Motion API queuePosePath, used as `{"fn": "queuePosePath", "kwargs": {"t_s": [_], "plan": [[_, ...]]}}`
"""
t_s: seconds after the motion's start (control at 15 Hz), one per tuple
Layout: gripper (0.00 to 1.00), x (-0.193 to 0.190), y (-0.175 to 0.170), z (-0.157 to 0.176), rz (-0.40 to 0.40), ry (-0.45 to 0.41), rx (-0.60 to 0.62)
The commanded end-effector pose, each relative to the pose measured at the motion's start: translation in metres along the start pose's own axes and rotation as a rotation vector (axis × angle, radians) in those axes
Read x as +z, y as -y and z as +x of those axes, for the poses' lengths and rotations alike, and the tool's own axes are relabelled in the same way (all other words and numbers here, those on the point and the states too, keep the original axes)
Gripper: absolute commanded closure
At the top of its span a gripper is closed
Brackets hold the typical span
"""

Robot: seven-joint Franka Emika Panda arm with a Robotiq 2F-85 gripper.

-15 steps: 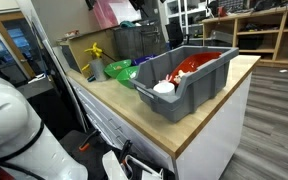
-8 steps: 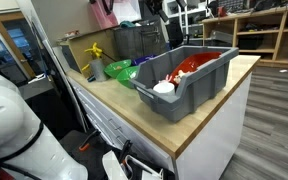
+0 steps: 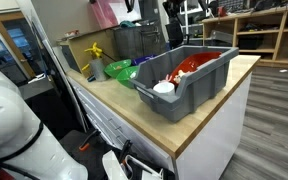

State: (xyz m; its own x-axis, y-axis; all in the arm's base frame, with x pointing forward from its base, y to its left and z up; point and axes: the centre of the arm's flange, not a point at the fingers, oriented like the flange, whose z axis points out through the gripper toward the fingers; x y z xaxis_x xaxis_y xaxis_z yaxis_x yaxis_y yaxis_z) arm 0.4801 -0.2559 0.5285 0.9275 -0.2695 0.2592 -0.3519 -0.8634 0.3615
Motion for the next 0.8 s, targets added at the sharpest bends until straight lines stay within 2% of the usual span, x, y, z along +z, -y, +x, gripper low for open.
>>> {"fn": "queuePosePath", "kwargs": {"t_s": [0.0, 0.33, 0.73], "plan": [[0.0, 0.017, -0.016, 0.034, -0.003, 0.037, -0.065], [0.0, 0.06, -0.025, 0.051, -0.01, 0.099, -0.145], [0.0, 0.1, -0.017, 0.069, 0.042, 0.204, -0.237]]}}
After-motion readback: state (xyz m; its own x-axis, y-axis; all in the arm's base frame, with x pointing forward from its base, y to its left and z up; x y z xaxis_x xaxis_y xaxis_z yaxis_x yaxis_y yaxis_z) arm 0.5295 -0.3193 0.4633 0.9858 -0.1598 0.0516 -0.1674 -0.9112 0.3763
